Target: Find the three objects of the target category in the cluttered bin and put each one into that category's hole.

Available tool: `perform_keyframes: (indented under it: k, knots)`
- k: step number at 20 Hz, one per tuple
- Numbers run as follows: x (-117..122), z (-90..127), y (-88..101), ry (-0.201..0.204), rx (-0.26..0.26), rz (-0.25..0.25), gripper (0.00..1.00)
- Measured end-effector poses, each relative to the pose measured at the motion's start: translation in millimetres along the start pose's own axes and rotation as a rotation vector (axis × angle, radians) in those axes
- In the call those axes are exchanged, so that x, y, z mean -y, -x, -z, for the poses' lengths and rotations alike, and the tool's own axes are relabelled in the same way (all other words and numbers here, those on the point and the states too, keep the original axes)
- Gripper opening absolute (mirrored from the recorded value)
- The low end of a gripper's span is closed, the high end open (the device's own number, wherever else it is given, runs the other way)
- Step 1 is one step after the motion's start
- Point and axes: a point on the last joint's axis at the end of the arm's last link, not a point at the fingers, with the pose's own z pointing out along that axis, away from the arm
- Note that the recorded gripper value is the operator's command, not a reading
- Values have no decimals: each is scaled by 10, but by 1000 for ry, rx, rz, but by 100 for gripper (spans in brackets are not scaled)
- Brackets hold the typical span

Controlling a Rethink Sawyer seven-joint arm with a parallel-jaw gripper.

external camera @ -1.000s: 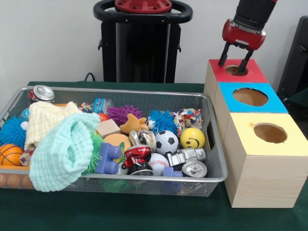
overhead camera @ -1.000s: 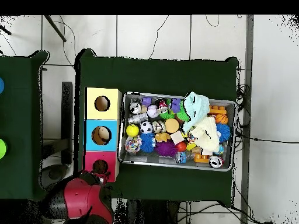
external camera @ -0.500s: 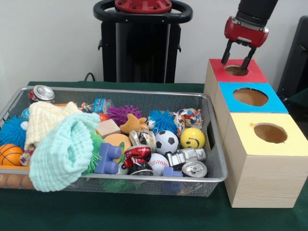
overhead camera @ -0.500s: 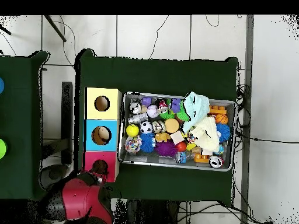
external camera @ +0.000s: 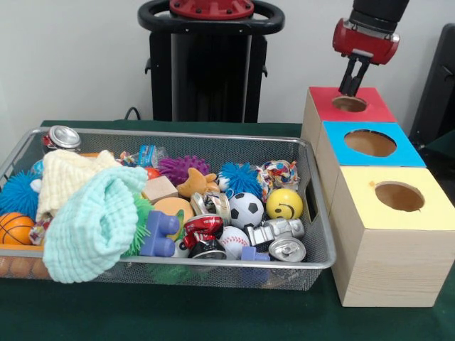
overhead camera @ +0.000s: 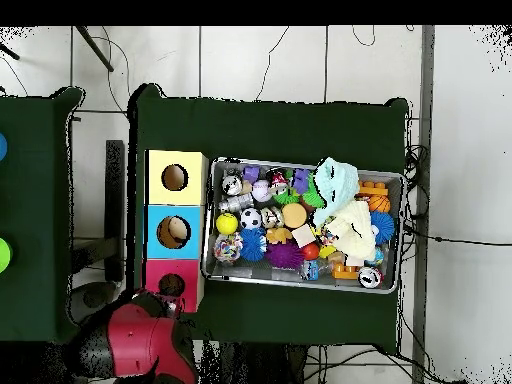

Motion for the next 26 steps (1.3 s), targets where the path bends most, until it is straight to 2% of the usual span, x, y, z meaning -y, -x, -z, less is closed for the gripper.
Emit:
perform_keyframes:
  k: [9, 16, 18, 19, 21, 23, 26]
  knots:
    - [83, -49, 89, 6, -12, -28, 0]
    - [518, -328, 493, 52, -83, -142, 0]
    - [603, -358, 570, 69, -109, -158, 0]
    - [663, -384, 641, 89, -147, -165, 0]
    - [683, -398, 679, 102, -174, -165, 0]
    - [732, -430, 769, 132, -246, -159, 0]
    - [815, -467, 825, 151, -292, -153, 0]
